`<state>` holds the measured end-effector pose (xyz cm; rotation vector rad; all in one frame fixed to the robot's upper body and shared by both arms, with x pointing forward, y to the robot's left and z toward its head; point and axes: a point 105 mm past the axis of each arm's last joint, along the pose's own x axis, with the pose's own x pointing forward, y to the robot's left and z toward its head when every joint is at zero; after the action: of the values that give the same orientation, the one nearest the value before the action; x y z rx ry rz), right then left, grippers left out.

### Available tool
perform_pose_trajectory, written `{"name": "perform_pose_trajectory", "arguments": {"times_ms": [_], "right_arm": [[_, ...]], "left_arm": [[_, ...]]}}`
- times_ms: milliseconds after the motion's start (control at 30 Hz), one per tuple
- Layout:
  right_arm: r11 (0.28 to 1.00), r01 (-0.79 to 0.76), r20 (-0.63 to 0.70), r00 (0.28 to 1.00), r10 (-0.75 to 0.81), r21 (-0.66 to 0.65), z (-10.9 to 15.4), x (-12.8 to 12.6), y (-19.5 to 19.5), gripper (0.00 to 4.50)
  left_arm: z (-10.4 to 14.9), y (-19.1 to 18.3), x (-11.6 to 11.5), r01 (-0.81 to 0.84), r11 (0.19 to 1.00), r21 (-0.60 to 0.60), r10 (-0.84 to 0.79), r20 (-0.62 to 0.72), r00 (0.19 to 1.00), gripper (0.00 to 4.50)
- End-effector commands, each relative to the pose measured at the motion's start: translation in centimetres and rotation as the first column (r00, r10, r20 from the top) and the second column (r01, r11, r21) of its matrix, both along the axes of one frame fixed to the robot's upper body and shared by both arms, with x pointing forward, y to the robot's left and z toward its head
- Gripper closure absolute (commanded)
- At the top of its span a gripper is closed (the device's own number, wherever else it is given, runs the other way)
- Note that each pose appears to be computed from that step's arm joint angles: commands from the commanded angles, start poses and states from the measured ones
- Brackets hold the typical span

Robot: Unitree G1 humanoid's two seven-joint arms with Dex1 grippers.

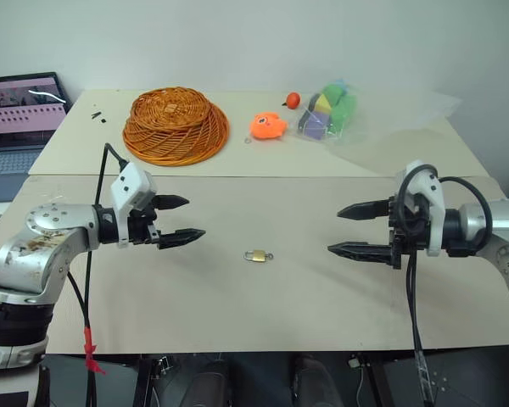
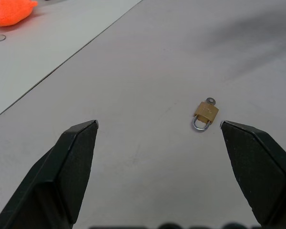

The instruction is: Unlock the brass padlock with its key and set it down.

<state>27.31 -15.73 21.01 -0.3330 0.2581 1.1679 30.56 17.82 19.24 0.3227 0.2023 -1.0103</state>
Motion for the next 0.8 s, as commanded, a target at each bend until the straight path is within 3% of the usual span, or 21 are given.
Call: {"name": "perform_pose_trajectory", "arguments": {"times_ms": [33, 133, 300, 500, 800], "right_arm": [[0.999, -0.009, 0.064, 0.998, 0.007, 0.034, 1.6, 0.4, 0.3, 0.00], [0.999, -0.005, 0.080, 0.997, 0.002, 0.039, 1.8, 0.9, 0.3, 0.00], [0.999, 0.005, 0.086, 0.996, -0.008, 0.039, 1.8, 1.0, 0.2, 0.00], [0.998, 0.047, 0.088, 0.995, -0.049, 0.029, 1.4, 0.9, -0.2, 0.00], [0.993, 0.118, 0.110, 0.987, -0.120, 0.020, 1.2, 0.3, -0.9, 0.00]], "left_arm": [[2.0, -0.3, 0.3, -0.002, 0.999, -0.042, 0.004, 0.067, 0.998, 0.12], [3.7, -1.0, 0.7, 0.010, 0.988, -0.155, 0.002, 0.073, 0.997, 0.12], [4.2, -1.5, 0.4, 0.077, 0.972, -0.223, -0.072, 0.030, 0.997, 0.12], [1.7, -2.9, 1.1, 0.172, 0.983, -0.064, -0.169, 0.047, 0.985, 0.12], [-0.3, -6.0, 1.8, 0.347, 0.936, 0.053, -0.350, 0.074, 0.934, 0.12]]}}
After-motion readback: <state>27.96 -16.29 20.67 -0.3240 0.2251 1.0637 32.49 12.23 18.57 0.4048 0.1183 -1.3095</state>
